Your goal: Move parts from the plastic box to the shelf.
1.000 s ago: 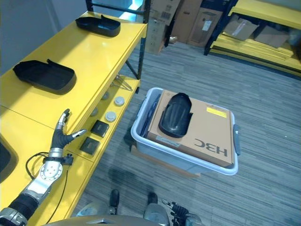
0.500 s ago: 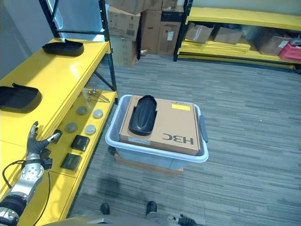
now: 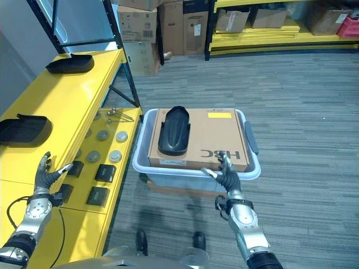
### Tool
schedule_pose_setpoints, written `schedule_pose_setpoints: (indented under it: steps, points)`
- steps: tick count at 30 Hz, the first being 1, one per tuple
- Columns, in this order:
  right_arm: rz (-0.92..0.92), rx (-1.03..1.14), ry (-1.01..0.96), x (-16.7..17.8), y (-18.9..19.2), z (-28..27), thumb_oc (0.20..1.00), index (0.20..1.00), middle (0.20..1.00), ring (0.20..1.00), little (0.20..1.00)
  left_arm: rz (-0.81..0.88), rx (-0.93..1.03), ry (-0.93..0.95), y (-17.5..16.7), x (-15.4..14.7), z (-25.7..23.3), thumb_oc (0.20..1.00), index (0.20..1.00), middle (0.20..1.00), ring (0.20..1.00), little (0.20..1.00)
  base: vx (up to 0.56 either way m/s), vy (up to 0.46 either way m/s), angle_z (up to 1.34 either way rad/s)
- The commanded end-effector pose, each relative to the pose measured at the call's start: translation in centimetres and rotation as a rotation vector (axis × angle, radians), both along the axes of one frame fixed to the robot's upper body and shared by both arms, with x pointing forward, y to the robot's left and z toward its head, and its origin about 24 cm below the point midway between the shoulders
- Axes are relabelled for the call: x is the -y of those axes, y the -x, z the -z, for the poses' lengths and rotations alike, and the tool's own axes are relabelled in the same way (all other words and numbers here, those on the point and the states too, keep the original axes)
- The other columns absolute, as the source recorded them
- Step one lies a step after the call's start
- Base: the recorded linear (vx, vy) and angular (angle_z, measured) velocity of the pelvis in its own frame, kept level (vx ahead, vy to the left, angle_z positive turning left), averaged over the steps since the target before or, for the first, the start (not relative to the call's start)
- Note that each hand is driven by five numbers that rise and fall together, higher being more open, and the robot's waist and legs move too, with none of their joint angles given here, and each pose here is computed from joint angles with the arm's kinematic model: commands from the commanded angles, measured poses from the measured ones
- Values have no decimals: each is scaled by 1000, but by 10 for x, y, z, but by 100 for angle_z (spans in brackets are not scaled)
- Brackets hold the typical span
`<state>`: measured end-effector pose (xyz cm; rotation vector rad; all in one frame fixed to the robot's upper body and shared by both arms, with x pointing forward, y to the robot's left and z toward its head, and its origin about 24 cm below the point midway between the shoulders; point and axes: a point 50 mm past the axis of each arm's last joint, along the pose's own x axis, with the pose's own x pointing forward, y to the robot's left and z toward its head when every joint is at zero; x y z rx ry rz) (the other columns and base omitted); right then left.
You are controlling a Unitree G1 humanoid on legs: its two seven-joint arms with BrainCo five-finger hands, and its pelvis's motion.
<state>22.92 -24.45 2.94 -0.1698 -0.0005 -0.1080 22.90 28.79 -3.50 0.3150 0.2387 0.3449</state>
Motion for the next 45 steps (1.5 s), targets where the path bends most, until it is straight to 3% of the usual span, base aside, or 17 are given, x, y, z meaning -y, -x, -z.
schedule_pose_setpoints:
  steps: [1,3,6,10,11,13,17,20,21,27,30,37,45]
  points:
    - [1,229,62,0,-30,-59,1000,1000,1000,1000,1000,149,-679,280,120,62,110,1000,1000,1000,1000,1000,75,47,-10]
    - [7,237,61,1,-33,-63,1000,1000,1000,1000,1000,192,-610,229,111,63,104,1000,1000,1000,1000,1000,53,16,-19]
    - [29,258,65,2,-43,-76,1000,1000,1000,1000,1000,333,-373,167,70,72,74,1000,1000,1000,1000,1000,-5,-13,3]
    - [74,254,71,3,-45,-76,1000,1000,1000,1000,1000,445,142,110,7,84,-20,1000,1000,1000,1000,1000,-30,-28,15]
    - [74,254,70,3,-45,-76,1000,1000,1000,1000,1000,444,141,110,7,83,-20,1000,1000,1000,1000,1000,3,-50,23]
    - [101,227,60,-1,-37,-67,1000,1000,1000,1000,1000,513,437,118,-9,95,-90,1000,1000,1000,1000,1000,37,-96,15]
    - [114,174,48,-9,-31,-50,1000,1000,1000,1000,1000,615,664,116,-8,112,-140,1000,1000,1000,1000,1000,69,-80,34]
    - [105,145,77,-13,-32,-40,1000,1000,1000,1000,1000,665,594,94,-14,125,-140,1000,1000,1000,1000,1000,66,-30,2]
    - [107,154,107,-11,-34,-43,1000,1000,1000,1000,1000,665,455,102,-17,125,-122,1000,1000,1000,1000,1000,18,5,-7]
    - [145,199,188,0,-45,-57,1000,1000,1000,1000,1000,641,233,-3,-14,119,-76,1000,1000,1000,1000,1000,-13,12,-10]
    - [227,267,244,13,-69,-86,1000,1000,1000,1000,1000,608,54,-16,-11,107,-37,1000,1000,1000,1000,1000,-80,35,-1]
    - [294,315,275,25,-104,-133,1000,1000,1000,1000,1000,560,-53,-44,-18,96,-11,1000,1000,1000,1000,1000,-80,26,5]
    - [374,193,321,52,-131,-156,1000,1000,1000,1000,1000,498,-105,-13,-28,96,1,1000,1000,1000,1000,1000,-36,25,9]
